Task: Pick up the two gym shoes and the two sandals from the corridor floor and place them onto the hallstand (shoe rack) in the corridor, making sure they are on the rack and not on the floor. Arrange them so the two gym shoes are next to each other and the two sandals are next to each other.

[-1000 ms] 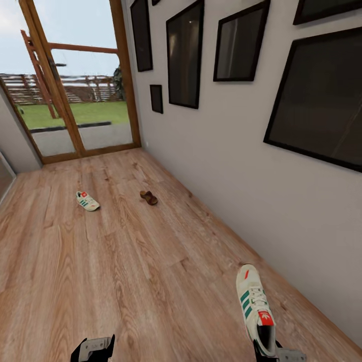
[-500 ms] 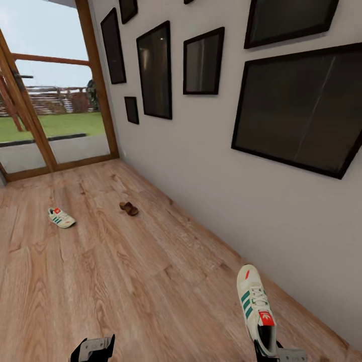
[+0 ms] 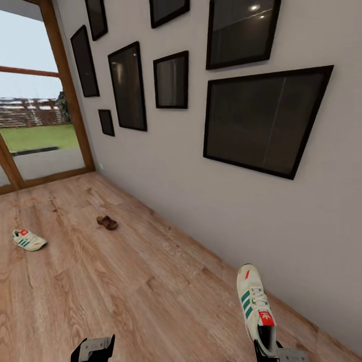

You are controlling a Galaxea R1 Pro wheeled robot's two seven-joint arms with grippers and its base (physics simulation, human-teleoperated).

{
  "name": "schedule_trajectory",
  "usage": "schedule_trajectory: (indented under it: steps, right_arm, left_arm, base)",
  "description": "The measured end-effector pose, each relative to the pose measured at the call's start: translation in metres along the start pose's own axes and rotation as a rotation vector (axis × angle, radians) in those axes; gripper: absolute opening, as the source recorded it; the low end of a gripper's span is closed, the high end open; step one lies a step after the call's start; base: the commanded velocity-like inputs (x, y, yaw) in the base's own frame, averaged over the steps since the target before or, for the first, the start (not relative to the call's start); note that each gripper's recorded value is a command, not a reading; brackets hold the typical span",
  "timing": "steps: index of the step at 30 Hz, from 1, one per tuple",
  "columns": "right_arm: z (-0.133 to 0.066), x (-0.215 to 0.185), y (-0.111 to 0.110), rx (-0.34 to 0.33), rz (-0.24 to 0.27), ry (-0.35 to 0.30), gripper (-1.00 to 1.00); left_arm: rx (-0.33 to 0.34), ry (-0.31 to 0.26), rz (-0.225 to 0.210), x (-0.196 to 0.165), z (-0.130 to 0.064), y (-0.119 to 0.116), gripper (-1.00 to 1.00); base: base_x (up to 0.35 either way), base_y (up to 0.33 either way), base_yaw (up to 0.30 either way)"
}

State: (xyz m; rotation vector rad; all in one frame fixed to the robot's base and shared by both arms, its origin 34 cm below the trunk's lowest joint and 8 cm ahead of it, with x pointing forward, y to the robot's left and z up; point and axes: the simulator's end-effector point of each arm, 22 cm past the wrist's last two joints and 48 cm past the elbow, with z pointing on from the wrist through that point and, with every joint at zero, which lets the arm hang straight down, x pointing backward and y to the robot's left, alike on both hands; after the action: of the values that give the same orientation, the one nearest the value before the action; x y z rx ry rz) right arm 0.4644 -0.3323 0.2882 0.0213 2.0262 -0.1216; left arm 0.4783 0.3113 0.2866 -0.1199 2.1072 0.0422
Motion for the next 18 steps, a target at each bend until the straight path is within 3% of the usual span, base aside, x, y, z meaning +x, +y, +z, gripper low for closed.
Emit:
schedule_trajectory:
  steps: [9,18]
  right_arm:
    - [-0.004,-0.021,-0.001,0.0,0.001,0.0,-1.0]
    - [-0.005,-0.027,-0.001,0.0,0.001,0.001,-1.0]
  left_arm:
    - [0.0,0.005,-0.001,-0.018,-0.006,-0.001,1.0]
    - [0.001,0.03,-0.003,-0.013,-0.012,-0.002,1.0]
  base:
    - [0.0,0.0,-0.3]
    - [0.0,0.0,-0.3]
